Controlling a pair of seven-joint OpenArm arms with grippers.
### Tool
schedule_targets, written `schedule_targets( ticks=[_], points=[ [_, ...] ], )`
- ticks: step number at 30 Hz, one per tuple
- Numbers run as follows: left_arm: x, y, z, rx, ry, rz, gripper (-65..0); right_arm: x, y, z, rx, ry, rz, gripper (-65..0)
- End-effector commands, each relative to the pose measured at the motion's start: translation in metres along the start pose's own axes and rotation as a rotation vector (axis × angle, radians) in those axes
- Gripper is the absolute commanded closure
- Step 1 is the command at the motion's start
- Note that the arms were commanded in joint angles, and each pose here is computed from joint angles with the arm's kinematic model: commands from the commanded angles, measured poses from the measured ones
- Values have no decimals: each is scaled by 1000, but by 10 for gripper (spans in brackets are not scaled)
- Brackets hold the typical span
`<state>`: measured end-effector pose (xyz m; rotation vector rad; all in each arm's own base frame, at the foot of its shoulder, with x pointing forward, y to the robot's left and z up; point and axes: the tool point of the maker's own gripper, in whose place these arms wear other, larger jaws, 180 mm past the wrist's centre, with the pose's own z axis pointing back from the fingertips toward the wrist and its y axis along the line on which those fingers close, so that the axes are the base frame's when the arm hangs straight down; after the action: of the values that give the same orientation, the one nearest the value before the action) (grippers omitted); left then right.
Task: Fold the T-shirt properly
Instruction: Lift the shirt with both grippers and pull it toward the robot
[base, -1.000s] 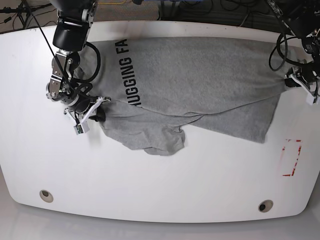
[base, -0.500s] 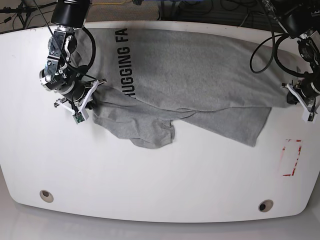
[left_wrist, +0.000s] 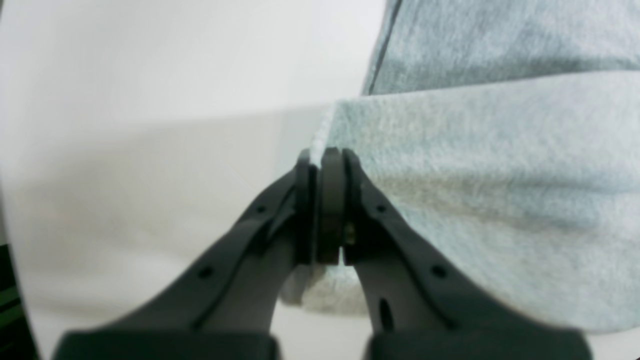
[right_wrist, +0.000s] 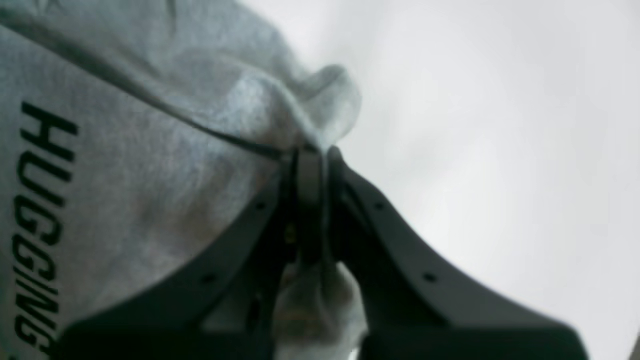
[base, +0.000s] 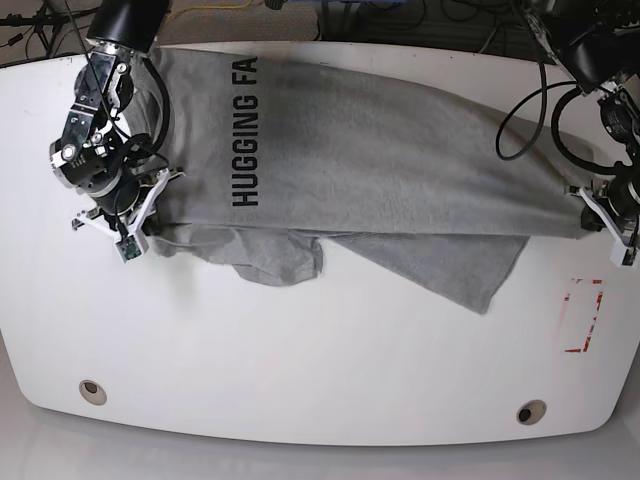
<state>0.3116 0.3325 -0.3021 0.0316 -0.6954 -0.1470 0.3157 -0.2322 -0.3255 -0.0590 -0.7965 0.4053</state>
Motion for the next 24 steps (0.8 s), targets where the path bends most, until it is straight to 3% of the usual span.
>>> schedule_targets(
  ticks=[1, 10, 17, 24],
  points=[
    [43, 10, 20, 49, -121, -43, 0, 26, -24, 10, -63, -50, 39, 0],
    [120, 2, 38, 57, -283, -116, 0, 68, -61, 22, -147, -109, 84, 0],
    [175, -7, 57, 41, -432, -104, 0, 113, -94, 42, -230, -193, 130, 0],
    [239, 0, 100, 72, -608, -108, 0, 179, -121, 69, -315, -273, 228, 0]
  ],
)
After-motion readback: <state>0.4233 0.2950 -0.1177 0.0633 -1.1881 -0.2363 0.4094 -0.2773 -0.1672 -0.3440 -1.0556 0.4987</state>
